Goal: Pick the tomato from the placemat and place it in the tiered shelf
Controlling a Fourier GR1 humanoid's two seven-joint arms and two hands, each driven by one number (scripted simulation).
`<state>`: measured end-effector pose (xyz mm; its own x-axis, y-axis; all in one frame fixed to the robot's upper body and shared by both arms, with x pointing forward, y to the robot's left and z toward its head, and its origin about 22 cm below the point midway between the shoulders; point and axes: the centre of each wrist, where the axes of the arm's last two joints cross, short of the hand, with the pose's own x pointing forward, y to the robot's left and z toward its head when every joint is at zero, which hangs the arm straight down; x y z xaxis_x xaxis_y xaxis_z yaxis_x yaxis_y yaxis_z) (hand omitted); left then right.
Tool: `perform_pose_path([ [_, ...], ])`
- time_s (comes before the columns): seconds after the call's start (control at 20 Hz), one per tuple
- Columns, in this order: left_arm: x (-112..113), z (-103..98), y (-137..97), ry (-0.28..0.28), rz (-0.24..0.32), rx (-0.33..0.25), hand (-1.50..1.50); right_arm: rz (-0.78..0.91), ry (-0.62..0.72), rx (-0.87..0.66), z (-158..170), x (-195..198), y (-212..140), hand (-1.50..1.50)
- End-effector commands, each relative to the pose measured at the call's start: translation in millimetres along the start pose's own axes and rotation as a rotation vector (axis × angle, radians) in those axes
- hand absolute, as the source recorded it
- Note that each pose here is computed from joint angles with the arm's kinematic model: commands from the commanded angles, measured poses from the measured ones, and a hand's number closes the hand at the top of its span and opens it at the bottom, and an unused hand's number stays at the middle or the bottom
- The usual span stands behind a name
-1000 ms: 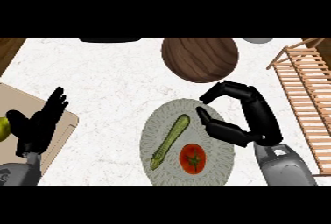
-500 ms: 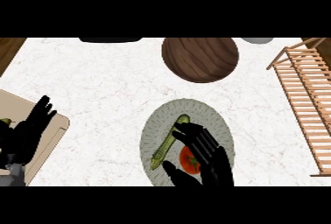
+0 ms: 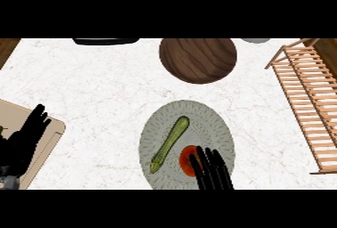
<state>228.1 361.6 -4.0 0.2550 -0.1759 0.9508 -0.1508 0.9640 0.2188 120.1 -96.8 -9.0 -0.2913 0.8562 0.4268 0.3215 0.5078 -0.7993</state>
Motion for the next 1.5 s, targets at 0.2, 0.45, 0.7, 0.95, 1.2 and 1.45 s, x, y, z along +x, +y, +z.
perform_pose_path([
  [0.2,5,-2,-1,-0.016,0.002,-0.002,0.00,0.460,0.146,0.312,27,11,-12,-1.50],
  [0.45,8,-2,-7,-0.008,0.002,-0.035,0.00,0.630,0.198,0.314,12,57,-39,-1.50],
  [0.7,3,8,-17,-0.018,0.008,-0.050,0.00,0.717,0.219,0.378,-2,83,-34,-1.50],
  [0.95,14,-6,-17,-0.016,-0.008,-0.048,0.00,0.710,0.219,0.393,-19,83,-25,-1.50],
  [1.2,9,-8,-21,-0.031,0.010,-0.056,0.00,0.707,0.264,0.391,-53,65,-14,-1.50],
  [1.45,4,7,4,-0.026,-0.003,-0.043,0.00,0.706,0.275,0.380,-77,48,-12,-1.50],
])
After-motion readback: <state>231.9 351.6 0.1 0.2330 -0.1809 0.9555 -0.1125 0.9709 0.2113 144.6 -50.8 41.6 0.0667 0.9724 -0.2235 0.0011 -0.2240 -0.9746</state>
